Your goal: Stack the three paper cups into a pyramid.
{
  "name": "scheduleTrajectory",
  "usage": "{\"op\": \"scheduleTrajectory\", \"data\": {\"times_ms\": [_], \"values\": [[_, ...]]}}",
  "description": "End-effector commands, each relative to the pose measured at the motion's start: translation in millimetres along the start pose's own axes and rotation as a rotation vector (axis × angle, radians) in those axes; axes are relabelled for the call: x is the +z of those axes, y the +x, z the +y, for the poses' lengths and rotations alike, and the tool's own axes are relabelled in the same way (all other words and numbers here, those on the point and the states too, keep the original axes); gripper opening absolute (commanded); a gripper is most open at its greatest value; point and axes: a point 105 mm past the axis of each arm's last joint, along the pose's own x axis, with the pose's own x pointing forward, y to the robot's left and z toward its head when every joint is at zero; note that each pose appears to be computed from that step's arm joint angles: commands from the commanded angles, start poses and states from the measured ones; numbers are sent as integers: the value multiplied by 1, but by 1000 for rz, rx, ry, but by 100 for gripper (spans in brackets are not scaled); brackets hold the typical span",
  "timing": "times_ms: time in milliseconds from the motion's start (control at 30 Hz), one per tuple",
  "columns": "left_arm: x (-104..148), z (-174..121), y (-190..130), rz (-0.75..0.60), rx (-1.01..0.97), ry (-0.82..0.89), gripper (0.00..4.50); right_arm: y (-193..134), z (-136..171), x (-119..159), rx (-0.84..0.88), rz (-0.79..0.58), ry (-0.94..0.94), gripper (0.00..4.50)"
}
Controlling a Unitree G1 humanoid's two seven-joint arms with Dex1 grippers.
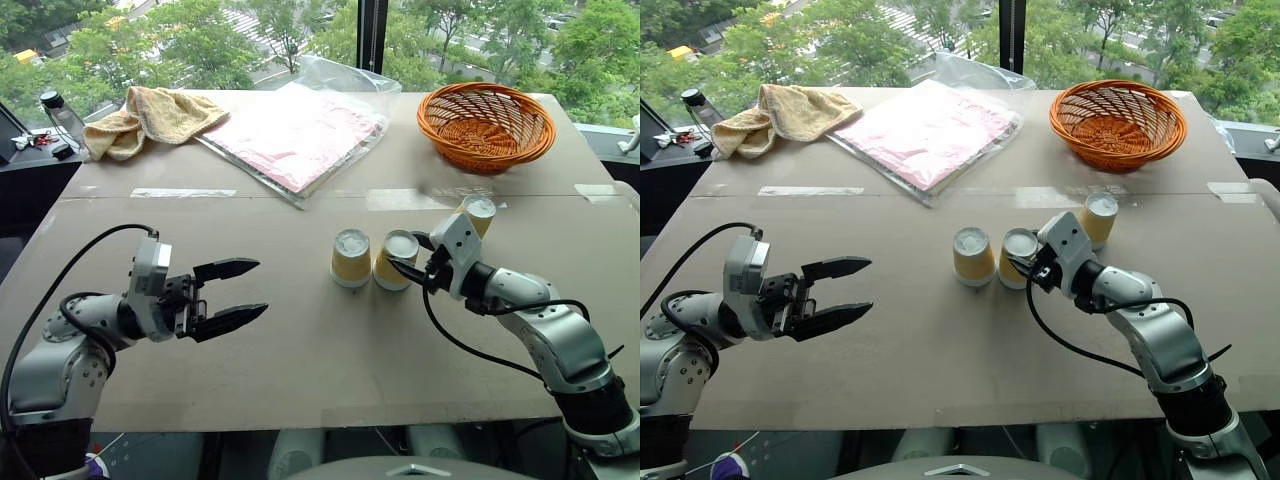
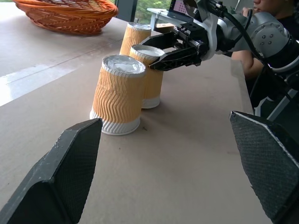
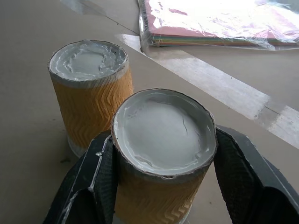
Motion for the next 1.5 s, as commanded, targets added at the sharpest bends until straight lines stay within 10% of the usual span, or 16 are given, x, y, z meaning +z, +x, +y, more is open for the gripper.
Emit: {"op": "scheduleTrajectory", "data": {"times_ms": [33,133,533,1033,1233,1500], "values": [[8,-5,4,-17,-22,36,450,4,-1,4,-22,-26,1,323],[9,-6,5,-18,-26,34,450,3,-2,8,-31,-49,-6,447],[14,-4,16,-46,-51,29,450,-57,-27,82,0,-254,-33,447],[12,-6,18,-60,-58,26,450,-46,-130,5,-486,-15,111,447],[11,-8,18,-63,-50,24,450,-46,-129,2,-463,-29,148,225],[8,-5,15,-66,-32,15,450,-42,-72,79,-96,-263,58,220]]}}
